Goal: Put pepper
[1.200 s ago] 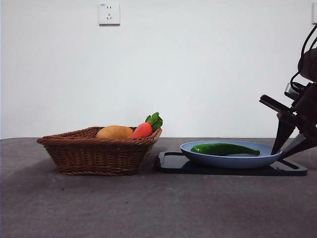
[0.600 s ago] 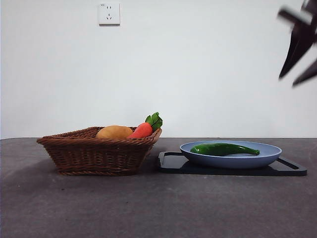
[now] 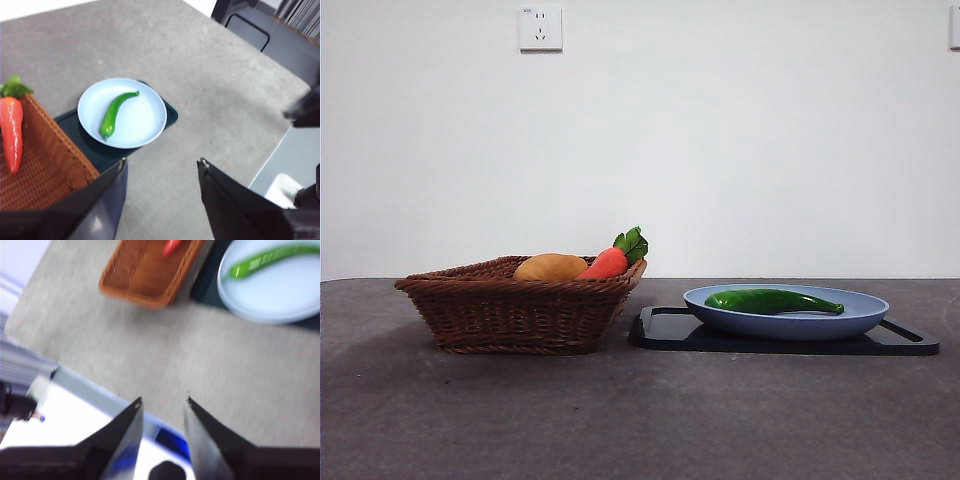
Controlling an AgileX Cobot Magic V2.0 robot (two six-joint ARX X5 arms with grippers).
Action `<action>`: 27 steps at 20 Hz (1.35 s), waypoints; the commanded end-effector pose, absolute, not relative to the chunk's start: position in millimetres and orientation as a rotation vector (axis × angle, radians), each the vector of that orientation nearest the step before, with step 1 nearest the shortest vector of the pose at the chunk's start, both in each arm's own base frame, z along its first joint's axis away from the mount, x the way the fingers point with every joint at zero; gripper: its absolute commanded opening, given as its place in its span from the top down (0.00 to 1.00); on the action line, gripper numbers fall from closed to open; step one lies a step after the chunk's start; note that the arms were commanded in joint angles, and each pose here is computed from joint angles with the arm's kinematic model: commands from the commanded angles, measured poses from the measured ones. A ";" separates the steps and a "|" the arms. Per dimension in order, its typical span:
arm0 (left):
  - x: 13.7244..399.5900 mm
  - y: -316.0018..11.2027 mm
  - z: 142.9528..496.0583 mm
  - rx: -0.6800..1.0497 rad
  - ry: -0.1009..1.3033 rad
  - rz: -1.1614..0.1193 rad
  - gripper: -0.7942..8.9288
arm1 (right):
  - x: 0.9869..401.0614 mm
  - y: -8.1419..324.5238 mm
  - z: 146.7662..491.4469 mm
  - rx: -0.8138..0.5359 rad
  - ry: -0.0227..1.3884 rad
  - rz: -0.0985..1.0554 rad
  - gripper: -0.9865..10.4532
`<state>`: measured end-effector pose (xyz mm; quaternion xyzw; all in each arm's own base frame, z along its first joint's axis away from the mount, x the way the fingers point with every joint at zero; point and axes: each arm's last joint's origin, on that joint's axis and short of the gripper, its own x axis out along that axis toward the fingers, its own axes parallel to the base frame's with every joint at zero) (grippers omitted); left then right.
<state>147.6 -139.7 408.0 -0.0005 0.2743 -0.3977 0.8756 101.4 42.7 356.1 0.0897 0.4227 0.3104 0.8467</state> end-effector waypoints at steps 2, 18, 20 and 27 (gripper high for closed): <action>146.6 -141.3 411.4 0.014 0.570 -0.841 0.89 | 97.9 42.5 359.2 0.129 0.880 0.689 0.91; 146.2 -141.0 410.5 0.016 0.581 -0.839 0.91 | 98.1 42.2 359.2 0.117 0.875 0.686 0.90; 145.8 -141.1 410.7 0.039 0.568 -0.849 0.91 | 98.2 42.2 359.2 0.117 0.874 0.686 0.90; 160.3 -83.2 448.7 0.192 0.133 -0.576 0.91 | 98.1 42.2 359.2 0.117 0.875 0.686 0.90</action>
